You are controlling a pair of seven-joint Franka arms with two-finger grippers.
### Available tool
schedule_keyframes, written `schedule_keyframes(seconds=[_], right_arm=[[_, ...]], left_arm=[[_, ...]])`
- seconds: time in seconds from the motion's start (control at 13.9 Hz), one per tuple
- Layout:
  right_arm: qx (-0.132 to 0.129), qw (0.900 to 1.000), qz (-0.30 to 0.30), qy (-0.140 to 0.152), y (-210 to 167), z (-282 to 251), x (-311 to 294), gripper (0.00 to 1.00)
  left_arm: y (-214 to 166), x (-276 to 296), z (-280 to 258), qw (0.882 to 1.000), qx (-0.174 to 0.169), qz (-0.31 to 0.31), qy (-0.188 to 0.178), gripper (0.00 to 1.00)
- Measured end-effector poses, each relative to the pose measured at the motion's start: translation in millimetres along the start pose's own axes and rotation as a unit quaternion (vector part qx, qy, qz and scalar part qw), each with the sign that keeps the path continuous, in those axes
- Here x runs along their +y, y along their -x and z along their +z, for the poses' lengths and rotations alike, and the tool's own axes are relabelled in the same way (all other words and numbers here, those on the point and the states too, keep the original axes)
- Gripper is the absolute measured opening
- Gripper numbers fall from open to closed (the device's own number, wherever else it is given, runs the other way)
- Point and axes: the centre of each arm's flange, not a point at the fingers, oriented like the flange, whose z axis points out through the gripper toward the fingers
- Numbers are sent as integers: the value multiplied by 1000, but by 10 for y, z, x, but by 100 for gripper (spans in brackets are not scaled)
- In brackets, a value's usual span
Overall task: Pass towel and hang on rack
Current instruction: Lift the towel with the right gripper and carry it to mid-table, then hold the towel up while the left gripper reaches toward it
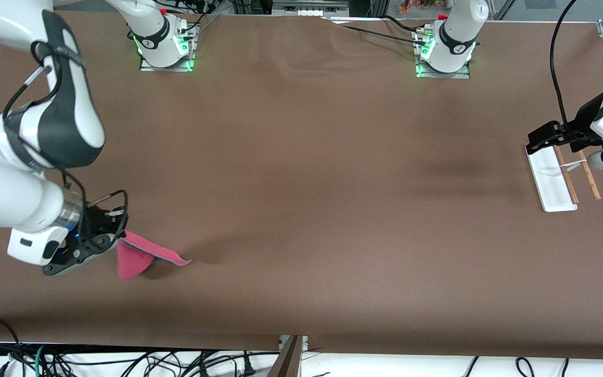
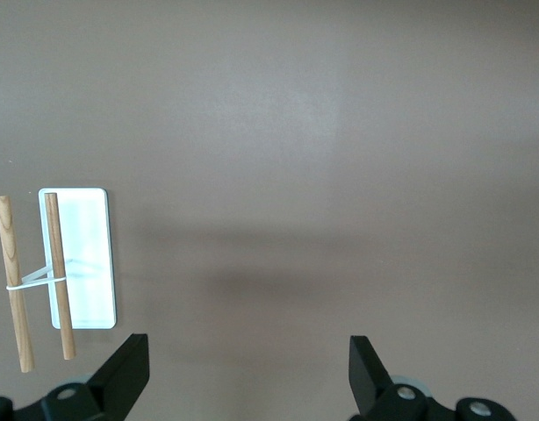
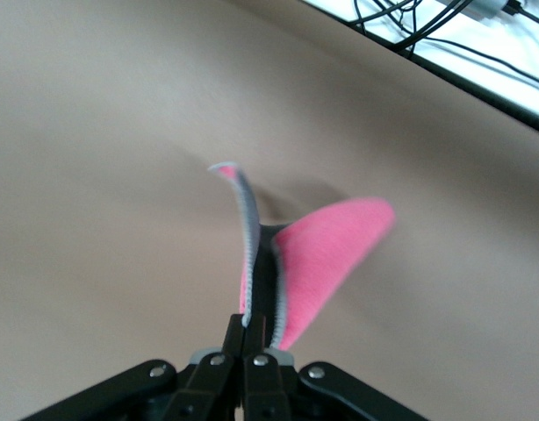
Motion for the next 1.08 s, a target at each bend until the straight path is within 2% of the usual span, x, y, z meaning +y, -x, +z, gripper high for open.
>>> schedule_keyframes(seconds=[0.29,0.5,0.65,0.86,0.93,1.08], right_arm=[[17,996,83,-2,-76,-323,-1151,1],[32,989,143,-11,-105,-398,-1822,1],[54,983,177,-24,-113,-421,-2418,1],[90,975,194,-56,-33,-447,-3431,1],[97,976,187,-63,-3,-423,-3661,1],[108,976,173,-75,33,-365,-3967,1]], left_arm=[[-38,85,106,1000,-10,8,-1,100],[-213,154,567,999,-52,13,-4,100],[-308,154,806,997,-72,12,-5,100],[-319,218,818,997,-72,39,0,100],[-305,318,817,996,-73,55,15,100],[-302,571,906,991,-64,91,75,100]])
